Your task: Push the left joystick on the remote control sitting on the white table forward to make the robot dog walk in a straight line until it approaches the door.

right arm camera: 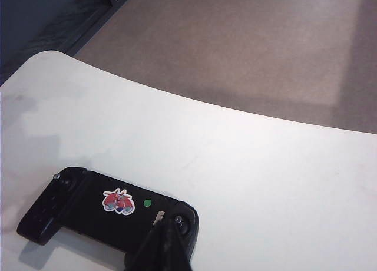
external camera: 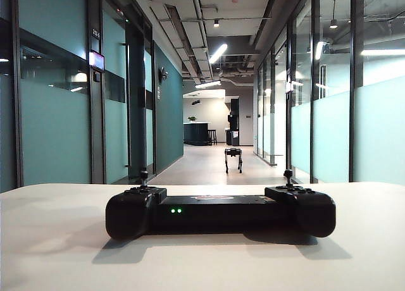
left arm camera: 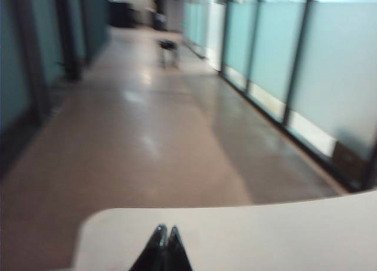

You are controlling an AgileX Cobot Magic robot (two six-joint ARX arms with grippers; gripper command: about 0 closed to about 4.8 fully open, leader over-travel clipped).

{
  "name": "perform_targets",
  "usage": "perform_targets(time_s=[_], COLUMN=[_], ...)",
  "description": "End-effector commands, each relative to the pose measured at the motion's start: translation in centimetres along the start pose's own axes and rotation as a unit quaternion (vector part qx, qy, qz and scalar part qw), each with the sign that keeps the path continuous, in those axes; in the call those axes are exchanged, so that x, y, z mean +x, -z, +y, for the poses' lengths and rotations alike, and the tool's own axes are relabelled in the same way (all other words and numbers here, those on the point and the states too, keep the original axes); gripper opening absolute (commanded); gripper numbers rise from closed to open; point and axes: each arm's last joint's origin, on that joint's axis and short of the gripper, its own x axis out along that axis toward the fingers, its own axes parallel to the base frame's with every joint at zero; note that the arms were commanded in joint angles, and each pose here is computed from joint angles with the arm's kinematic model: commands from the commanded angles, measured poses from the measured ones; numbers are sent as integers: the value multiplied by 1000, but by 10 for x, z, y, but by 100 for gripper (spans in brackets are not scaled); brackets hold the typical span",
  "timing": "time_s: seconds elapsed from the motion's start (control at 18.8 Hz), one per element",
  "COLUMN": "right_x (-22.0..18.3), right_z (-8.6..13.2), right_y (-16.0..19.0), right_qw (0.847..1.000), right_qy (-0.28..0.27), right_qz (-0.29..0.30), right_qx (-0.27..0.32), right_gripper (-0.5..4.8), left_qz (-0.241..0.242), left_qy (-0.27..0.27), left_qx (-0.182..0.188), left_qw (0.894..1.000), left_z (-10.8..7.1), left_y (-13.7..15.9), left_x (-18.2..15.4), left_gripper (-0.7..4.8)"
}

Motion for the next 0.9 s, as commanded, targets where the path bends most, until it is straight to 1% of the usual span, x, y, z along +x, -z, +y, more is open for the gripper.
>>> perform_targets(time_s=[0.05,0.16,0.32,0.37,0.74,0.9], right_x=[-2,-2,-1,-1,-1,-1], right_z=[0,0,0,0,0,0], right_y=[-3,-3,-3,-3,-3,-3], right_qw=[1000,1000,1000,1000,1000,1000], right_qy=[0,0,0,0,0,0], right_qz=[-12,-12,-11,-12,-11,-11], right_qx=[1,1,1,1,1,1], right_gripper=[-5,-5,-5,-5,-5,-5], left_qz=[-2,-2,-28,-34,-37,-31], left_qy=[-6,-22,-32,-37,-42,-63], left_qx=[20,22,24,20,12,9], left_qw=[1000,1000,999,999,998,997], left_z=[4,8,13,15,17,16], left_y=[7,14,26,29,52,53], left_x=[0,1,2,3,8,9], left_gripper=[-5,-5,-5,-5,-5,-5])
